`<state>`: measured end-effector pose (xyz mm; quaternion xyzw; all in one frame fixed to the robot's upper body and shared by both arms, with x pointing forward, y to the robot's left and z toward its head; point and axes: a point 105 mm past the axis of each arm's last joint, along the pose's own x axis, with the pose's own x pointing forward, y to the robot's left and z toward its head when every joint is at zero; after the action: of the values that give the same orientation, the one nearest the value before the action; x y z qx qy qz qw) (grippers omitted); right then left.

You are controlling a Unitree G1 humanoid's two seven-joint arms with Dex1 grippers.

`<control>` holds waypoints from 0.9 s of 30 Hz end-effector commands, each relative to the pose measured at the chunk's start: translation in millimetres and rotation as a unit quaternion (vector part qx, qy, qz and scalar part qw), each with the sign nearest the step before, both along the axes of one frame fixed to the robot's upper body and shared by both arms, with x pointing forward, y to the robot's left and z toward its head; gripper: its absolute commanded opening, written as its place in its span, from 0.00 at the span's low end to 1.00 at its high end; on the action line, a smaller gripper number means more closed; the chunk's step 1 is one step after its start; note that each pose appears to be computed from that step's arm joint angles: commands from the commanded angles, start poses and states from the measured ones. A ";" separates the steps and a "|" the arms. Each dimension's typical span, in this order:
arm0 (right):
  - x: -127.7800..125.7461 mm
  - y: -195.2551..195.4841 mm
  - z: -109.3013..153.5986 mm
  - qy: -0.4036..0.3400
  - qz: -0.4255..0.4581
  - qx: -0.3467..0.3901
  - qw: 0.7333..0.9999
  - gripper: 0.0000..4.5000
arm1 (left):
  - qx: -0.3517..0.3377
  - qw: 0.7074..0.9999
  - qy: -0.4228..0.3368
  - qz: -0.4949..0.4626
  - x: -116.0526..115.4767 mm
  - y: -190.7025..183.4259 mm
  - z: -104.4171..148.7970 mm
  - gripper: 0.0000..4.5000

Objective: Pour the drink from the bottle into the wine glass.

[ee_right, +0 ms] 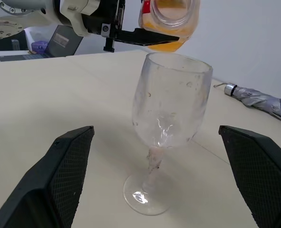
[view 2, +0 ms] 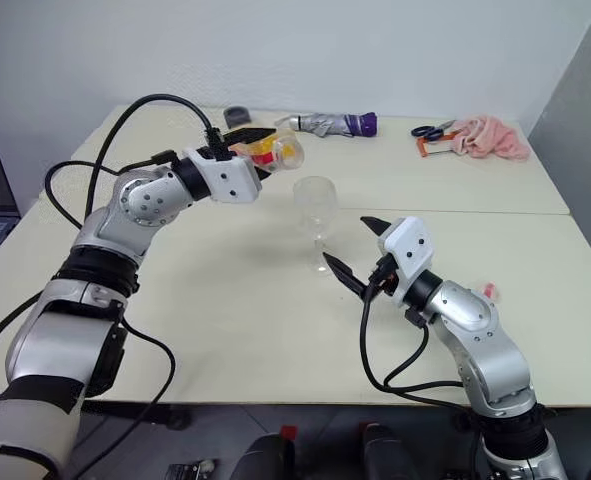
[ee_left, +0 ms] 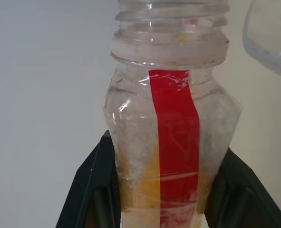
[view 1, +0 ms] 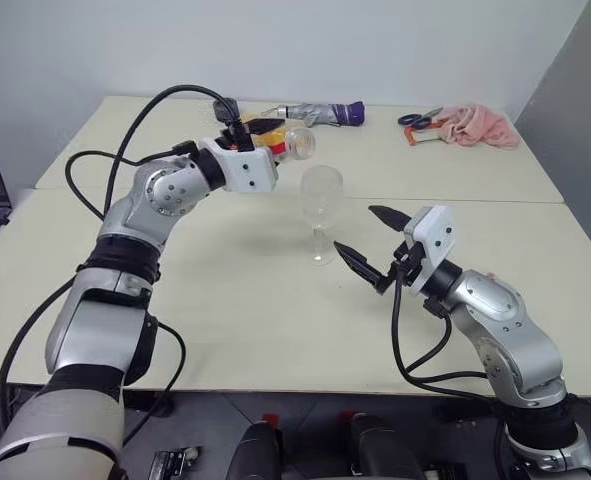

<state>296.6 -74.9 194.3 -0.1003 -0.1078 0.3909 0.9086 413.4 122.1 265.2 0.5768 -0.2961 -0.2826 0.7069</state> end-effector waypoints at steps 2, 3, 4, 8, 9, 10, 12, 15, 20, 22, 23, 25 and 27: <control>-7.7 6.0 11.7 -0.023 0.021 0.010 0.999 1.00 | 0.015 0.998 -0.054 -0.010 -3.8 -2.1 23.1 0.38; -8.0 6.4 12.7 -0.024 0.022 0.013 0.999 1.00 | 0.023 0.998 -0.066 -0.010 -4.1 -2.1 24.3 0.38; -8.2 6.6 13.5 -0.025 0.022 0.016 0.999 1.00 | 0.026 0.997 -0.074 -0.009 -4.2 -2.0 25.7 0.38; -9.4 7.6 14.2 -0.024 0.025 0.021 0.999 1.00 | 0.032 0.995 -0.094 -0.010 -4.3 -3.4 29.7 0.38; -9.5 7.9 13.8 -0.023 0.026 0.021 0.999 1.00 | 0.036 0.994 -0.098 -0.011 -4.6 -4.2 30.0 0.38; -9.8 8.3 13.4 -0.023 0.026 0.021 0.999 1.00 | 0.041 0.994 -0.104 -0.013 -5.0 -5.1 30.1 0.38; -9.9 8.6 12.7 -0.022 0.025 0.020 0.999 1.00 | 0.050 0.992 -0.112 -0.015 -5.8 -6.1 30.2 0.38; -9.4 8.2 12.1 -0.023 0.021 0.019 0.999 1.00 | 0.053 0.991 -0.121 -0.017 -6.5 -6.8 31.5 0.38; -9.3 8.9 10.4 -0.017 0.022 0.022 0.999 1.00 | 0.056 0.987 -0.148 -0.019 -8.2 -9.0 38.6 0.38; -9.4 9.2 10.3 -0.017 0.022 0.023 0.999 1.00 | 0.057 0.986 -0.153 -0.017 -7.8 -8.8 40.0 0.38; -9.4 9.2 10.1 -0.017 0.022 0.022 0.999 1.00 | 0.057 0.986 -0.154 -0.016 -7.7 -8.8 40.1 0.38; -9.6 9.5 10.0 -0.016 0.022 0.022 0.999 1.00 | 0.059 0.986 -0.157 -0.017 -7.7 -9.1 40.1 0.38; -9.7 9.7 9.7 -0.016 0.022 0.021 0.999 1.00 | 0.060 0.985 -0.159 -0.017 -7.7 -9.4 40.2 0.38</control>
<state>293.8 -68.2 193.3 -0.0839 -0.1093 0.4021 0.9052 411.6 115.4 278.4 0.6530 -0.3599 -0.2402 0.6215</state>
